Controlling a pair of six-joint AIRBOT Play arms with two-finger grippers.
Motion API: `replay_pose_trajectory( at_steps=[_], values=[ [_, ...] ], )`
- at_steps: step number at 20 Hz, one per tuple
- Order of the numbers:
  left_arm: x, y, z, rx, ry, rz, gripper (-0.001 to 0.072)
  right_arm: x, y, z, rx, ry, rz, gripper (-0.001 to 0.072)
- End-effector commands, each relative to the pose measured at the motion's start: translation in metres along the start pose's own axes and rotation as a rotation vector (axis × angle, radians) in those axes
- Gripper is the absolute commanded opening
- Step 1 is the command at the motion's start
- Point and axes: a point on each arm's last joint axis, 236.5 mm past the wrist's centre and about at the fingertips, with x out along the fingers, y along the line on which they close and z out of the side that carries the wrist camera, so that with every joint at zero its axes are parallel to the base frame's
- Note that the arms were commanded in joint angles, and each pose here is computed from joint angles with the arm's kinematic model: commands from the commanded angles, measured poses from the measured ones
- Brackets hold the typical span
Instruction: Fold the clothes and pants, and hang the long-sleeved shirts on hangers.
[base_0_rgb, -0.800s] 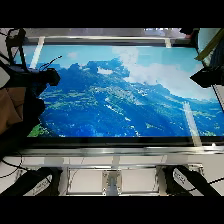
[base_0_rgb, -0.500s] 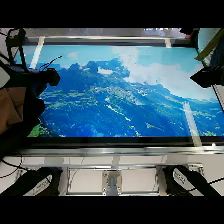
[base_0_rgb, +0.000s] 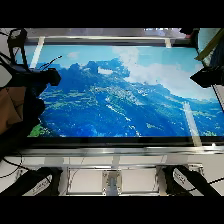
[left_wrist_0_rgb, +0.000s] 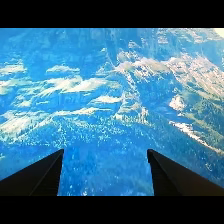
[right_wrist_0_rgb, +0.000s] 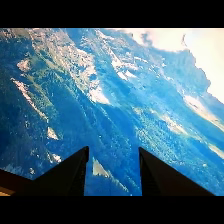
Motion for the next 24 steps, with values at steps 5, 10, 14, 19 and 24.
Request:
replay_pose_trajectory(
  at_steps=[5, 10, 14, 19, 24],
  values=[
    [0.027, 0.003, -0.009, 0.0, 0.066, 0.015, 0.0592, -0.001, -0.008, 0.02, -0.001, -0.085, -0.034, 0.0368],
    [0.003, 0.11, 0.029, 0.217, -0.04, 0.491, 0.0592, -0.003, -0.005, 0.032, 0.002, -0.134, -0.022, 0.0368],
    [-0.072, 0.216, 0.062, 0.258, -0.124, 0.951, 0.0592, -0.003, -0.005, 0.036, 0.004, -0.152, -0.024, 0.0368],
    [-0.101, 0.322, 0.035, -0.092, -0.183, 1.069, 0.0591, -0.003, 0.003, 0.041, 0.025, -0.171, 0.015, 0.0368],
    [-0.048, 0.382, -0.025, -0.479, -0.037, 0.81, 0.0615, -0.003, 0.009, 0.043, 0.029, -0.18, 0.042, 0.0369]
  ],
)
